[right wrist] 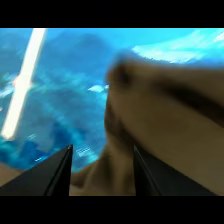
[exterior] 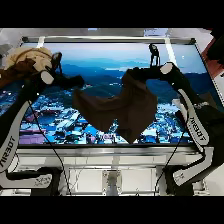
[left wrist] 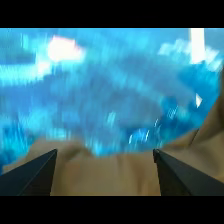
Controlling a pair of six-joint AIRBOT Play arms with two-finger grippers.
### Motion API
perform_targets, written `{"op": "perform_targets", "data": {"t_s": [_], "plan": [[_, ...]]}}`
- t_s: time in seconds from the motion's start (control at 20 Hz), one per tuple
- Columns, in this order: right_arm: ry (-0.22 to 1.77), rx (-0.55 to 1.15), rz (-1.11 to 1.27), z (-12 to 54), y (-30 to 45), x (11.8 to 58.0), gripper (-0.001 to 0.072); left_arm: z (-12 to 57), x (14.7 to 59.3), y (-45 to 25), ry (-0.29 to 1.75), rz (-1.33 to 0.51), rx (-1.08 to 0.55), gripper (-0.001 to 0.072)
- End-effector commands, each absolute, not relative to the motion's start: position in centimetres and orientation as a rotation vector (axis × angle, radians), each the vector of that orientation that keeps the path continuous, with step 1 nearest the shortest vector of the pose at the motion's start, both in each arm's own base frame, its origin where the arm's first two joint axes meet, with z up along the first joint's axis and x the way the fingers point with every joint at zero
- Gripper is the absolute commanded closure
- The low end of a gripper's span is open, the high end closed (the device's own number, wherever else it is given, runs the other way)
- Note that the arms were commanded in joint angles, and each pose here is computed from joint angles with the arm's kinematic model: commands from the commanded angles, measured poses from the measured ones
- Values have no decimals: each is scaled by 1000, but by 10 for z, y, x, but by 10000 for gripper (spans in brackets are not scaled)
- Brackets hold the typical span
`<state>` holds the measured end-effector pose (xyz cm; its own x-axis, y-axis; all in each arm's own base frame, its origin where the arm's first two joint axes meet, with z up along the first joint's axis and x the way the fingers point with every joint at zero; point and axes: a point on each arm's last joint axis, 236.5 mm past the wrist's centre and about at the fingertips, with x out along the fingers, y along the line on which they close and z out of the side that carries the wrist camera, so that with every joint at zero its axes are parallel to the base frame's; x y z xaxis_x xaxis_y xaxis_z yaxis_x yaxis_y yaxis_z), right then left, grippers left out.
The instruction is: Fold the shirts.
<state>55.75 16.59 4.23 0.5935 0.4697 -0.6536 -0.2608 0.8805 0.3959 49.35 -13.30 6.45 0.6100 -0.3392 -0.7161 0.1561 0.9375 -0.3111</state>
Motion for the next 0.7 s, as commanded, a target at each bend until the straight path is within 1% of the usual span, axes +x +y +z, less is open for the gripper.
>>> {"op": "perform_targets", "data": {"t_s": [0.0,0.1,0.15,0.2,0.25,0.35,0.45,0.55,0.65], "plan": [[910,140,345,45,110,544,273,131,502,-111,784,-259,-64,3],[1060,73,202,41,40,510,273,175,493,-89,721,-205,33,3],[1133,63,145,39,10,491,273,191,484,-84,700,-191,44,3],[1196,81,112,38,-12,472,273,198,471,-83,716,-190,32,4],[1229,124,98,38,-25,459,273,191,453,-87,787,-208,12,4],[1269,221,105,29,-34,436,273,152,418,-105,952,-278,-52,4],[1345,305,147,7,-24,411,273,99,389,-130,1069,-344,-139,4],[1464,340,220,-25,-4,377,273,45,364,-157,1132,-385,-190,4],[1541,384,266,-51,14,351,273,7,346,-184,1144,-423,-170,6]]}}
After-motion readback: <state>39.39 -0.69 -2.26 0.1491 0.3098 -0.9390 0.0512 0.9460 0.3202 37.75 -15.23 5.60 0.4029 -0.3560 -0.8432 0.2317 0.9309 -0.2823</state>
